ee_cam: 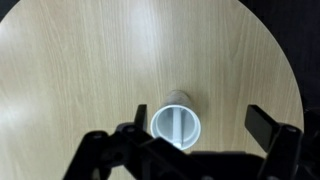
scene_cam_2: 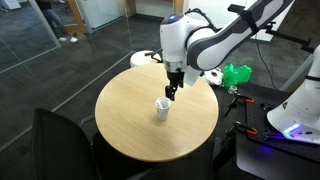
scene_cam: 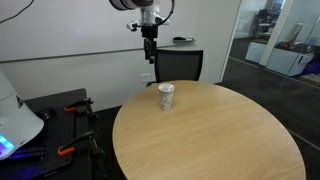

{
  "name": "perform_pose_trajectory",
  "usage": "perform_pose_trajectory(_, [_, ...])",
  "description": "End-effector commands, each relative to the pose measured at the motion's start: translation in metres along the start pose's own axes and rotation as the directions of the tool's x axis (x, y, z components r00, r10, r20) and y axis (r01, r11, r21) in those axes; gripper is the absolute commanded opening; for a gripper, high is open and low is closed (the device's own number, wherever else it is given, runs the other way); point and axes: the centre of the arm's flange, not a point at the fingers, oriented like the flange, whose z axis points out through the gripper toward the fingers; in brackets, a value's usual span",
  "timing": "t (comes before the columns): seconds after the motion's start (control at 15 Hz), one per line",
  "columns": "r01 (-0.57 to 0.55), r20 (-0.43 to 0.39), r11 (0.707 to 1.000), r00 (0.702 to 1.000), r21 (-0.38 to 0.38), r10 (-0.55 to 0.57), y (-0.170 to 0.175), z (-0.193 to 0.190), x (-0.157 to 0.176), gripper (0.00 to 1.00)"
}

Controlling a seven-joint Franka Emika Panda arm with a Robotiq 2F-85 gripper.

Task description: Pick the marker from the cup and put it on the table

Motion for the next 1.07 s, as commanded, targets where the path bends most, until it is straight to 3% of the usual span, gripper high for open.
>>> perform_pose_trajectory(0.0, [-0.03,0.001,0.999,1.0,0.032,0.03,-0.003,0.017,0.018,1.0])
perform_pose_trajectory(0.67, [-0.082,0.033,0.995,0.996,0.051,0.08,-0.005,0.05,0.068,1.0])
perform_pose_trajectory(0.73, [-0.081,0.025,0.996,0.997,0.043,0.08,0.001,0.05,0.05,1.0])
perform_pose_trajectory(1.0, [-0.085,0.024,0.995,0.996,0.047,0.084,-0.002,0.055,0.06,1.0])
